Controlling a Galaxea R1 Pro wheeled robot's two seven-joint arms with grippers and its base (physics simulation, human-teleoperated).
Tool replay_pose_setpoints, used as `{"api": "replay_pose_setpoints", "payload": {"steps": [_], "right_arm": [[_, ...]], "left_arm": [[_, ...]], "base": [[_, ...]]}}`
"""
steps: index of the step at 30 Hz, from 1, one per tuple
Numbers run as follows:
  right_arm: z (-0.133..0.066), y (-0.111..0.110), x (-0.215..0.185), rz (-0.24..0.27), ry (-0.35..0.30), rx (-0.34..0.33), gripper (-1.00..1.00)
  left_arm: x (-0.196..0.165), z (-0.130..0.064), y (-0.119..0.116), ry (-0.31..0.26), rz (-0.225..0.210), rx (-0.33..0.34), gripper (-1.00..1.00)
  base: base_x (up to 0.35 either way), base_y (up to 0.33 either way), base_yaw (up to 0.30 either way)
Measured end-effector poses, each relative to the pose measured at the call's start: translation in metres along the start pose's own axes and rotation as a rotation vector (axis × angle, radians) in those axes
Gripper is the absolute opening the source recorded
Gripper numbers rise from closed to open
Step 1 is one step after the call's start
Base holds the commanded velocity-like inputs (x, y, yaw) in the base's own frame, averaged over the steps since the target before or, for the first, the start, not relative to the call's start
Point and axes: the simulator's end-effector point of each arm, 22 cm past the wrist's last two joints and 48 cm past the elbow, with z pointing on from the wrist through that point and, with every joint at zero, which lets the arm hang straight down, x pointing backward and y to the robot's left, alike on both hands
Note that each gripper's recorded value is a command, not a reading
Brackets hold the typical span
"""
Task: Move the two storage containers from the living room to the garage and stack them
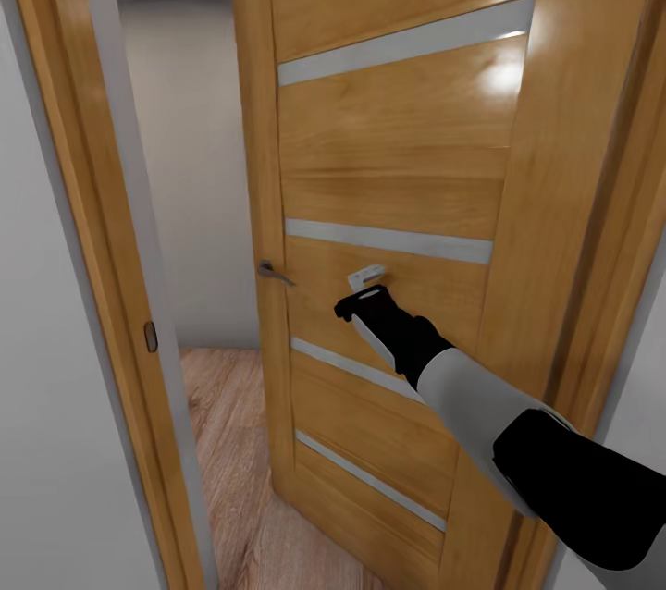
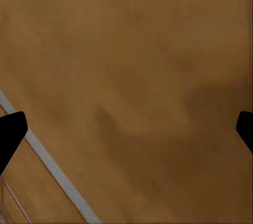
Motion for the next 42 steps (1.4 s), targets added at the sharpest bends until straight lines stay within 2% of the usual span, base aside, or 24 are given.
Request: {"api": "replay_pose_setpoints", "payload": {"steps": [6, 9, 13, 15, 18, 20, 26, 27, 29, 37, 39, 42], "right_arm": [[-0.002, 0.001, -0.007, -0.001, -0.018, -0.003, 1.00], [-0.016, 0.012, -0.037, 0.007, -0.081, -0.039, 1.00], [-0.022, 0.020, -0.049, 0.008, -0.106, -0.069, 1.00], [-0.025, 0.027, -0.055, 0.010, -0.123, -0.101, 1.00], [-0.033, 0.047, -0.063, 0.007, -0.144, -0.189, 1.00], [-0.034, 0.050, -0.064, 0.005, -0.146, -0.204, 1.00], [-0.034, 0.047, -0.064, 0.007, -0.145, -0.189, 1.00], [-0.035, 0.051, -0.065, 0.024, -0.145, -0.204, 1.00], [-0.033, 0.046, -0.064, 0.009, -0.145, -0.184, 1.00], [-0.033, 0.047, -0.064, 0.013, -0.145, -0.187, 1.00], [-0.033, 0.046, -0.065, 0.032, -0.145, -0.183, 1.00], [-0.031, 0.038, -0.063, 0.033, -0.142, -0.146, 1.00]], "left_arm": [[0.000, 0.000, 0.001, 0.001, -0.007, -0.004, 1.00], [0.000, 0.000, 0.000, 0.001, -0.010, -0.004, 1.00], [0.000, 0.000, 0.000, 0.001, -0.011, -0.004, 1.00], [0.000, 0.000, 0.001, 0.001, -0.011, -0.005, 1.00], [0.000, 0.000, 0.000, 0.001, -0.011, -0.003, 1.00], [0.000, 0.000, 0.000, 0.001, -0.008, -0.001, 1.00], [0.000, 0.000, 0.000, 0.001, -0.002, 0.000, 1.00], [0.000, 0.000, 0.000, 0.000, -0.002, 0.000, 1.00], [0.000, 0.000, 0.000, 0.001, -0.002, 0.000, 1.00], [0.000, 0.000, 0.000, 0.001, -0.003, 0.000, 1.00], [0.000, 0.000, -0.001, 0.001, -0.003, 0.001, 1.00], [0.000, 0.000, -0.001, 0.001, -0.003, 0.001, 1.00]], "base": [[0.000, 0.000, 0.000], [0.000, 0.000, 0.000], [0.000, 0.000, 0.000], [0.000, 0.000, 0.000], [0.134, 0.000, 0.000], [0.269, 0.000, 0.000], [0.308, 0.000, 0.000], [0.311, 0.000, 0.000], [0.200, 0.000, 0.000], [0.028, 0.000, 0.000], [0.000, 0.000, 0.000], [0.000, 0.000, 0.000]]}}
